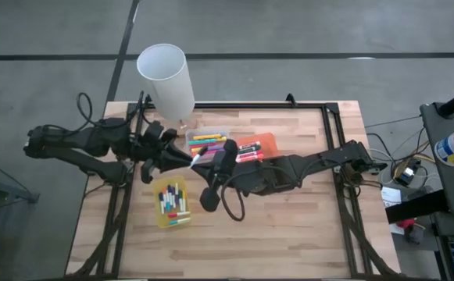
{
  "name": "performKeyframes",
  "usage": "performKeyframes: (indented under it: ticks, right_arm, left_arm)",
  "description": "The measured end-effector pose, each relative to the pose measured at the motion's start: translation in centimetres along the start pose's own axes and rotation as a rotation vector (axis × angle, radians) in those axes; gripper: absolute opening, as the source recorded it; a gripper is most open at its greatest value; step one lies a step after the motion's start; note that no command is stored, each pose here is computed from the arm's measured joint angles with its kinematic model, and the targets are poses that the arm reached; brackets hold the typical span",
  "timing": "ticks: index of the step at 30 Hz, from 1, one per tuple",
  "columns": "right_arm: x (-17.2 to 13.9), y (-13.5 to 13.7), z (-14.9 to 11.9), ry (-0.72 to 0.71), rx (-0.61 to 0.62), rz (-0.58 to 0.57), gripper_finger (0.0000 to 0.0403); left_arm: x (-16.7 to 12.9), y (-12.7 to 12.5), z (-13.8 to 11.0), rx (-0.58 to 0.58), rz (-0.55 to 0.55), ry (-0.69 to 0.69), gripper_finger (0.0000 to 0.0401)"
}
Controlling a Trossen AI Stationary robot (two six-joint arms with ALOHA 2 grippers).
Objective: Pick & Place Markers
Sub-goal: Put the black pen into the yellow bin
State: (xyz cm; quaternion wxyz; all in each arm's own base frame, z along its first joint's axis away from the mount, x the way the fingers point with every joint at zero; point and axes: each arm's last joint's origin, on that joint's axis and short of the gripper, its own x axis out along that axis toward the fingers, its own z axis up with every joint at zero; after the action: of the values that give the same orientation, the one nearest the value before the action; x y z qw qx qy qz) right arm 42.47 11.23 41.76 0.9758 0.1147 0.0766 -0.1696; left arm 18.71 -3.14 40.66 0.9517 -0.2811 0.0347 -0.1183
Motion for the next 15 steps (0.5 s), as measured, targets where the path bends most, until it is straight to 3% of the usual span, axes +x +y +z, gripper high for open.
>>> performKeyframes:
  ticks: [9, 15]
  right_arm:
    - [0.6, -0.8, 0.5, 0.007, 0.021, 0.045, 0.0008]
    - [3.8, -1.1, -2.2, 0.145, 0.076, 0.192, 0.0008]
  left_arm:
    - [-0.6, 0.6, -1.9, -0.104, 0.036, 0.222, 0.0069]
    - [-0.7, 0.1, -3.0, -0.145, 0.018, 0.274, 0.0069]
